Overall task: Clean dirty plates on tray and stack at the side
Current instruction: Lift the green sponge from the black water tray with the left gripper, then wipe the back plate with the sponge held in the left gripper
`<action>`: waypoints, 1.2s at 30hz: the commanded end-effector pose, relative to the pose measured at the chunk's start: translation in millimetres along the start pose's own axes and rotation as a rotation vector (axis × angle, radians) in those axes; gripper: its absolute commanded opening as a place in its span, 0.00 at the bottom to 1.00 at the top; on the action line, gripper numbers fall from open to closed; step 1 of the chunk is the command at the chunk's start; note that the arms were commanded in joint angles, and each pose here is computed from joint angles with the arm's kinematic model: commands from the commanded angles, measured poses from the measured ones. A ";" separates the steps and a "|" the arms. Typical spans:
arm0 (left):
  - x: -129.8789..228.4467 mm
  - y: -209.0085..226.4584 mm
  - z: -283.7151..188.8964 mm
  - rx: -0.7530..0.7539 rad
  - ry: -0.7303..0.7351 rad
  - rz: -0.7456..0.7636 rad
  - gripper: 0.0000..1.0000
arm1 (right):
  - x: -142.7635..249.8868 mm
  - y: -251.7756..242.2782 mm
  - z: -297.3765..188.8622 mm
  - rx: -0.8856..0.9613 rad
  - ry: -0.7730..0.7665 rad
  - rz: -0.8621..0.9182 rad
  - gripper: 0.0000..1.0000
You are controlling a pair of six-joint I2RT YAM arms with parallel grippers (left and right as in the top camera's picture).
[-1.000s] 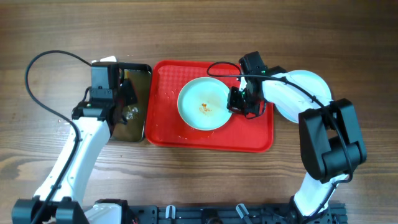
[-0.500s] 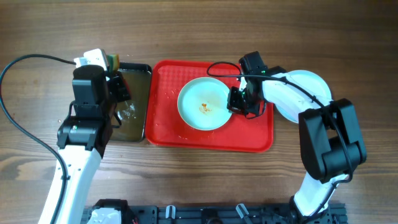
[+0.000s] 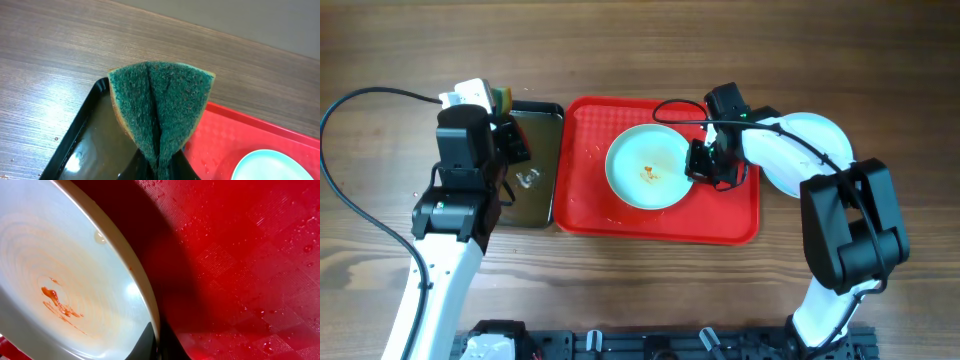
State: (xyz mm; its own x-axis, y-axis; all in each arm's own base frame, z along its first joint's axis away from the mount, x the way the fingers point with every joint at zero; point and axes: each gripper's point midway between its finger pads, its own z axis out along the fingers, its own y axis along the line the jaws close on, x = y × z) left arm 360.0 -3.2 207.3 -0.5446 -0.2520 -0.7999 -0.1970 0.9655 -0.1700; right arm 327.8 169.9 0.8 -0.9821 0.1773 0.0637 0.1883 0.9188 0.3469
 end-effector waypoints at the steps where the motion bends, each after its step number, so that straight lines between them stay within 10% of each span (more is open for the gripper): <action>1: -9.5 -2.9 -6.6 0.010 -0.035 0.010 0.06 | 2.9 -10.3 9.1 0.041 0.015 0.001 0.04; 8: 3.1 -0.6 3.9 -0.004 0.019 0.015 0.04 | 2.7 -10.2 9.1 0.041 0.014 0.000 0.04; 23: 143.2 -0.5 71.9 0.020 0.565 0.018 0.04 | 3.1 -10.3 9.1 0.041 0.016 0.000 0.04; 36: 124.3 -111.0 44.2 0.607 0.561 -0.072 0.04 | 2.6 -10.0 9.2 0.040 0.014 0.000 0.04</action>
State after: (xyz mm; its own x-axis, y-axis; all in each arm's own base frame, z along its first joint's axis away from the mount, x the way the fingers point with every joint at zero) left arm 356.8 -105.8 83.0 -0.8951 -0.1878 -0.4044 0.0577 0.8506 -0.5226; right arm 327.8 169.9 0.8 -0.9821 0.1773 0.0637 0.1883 0.9188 0.3469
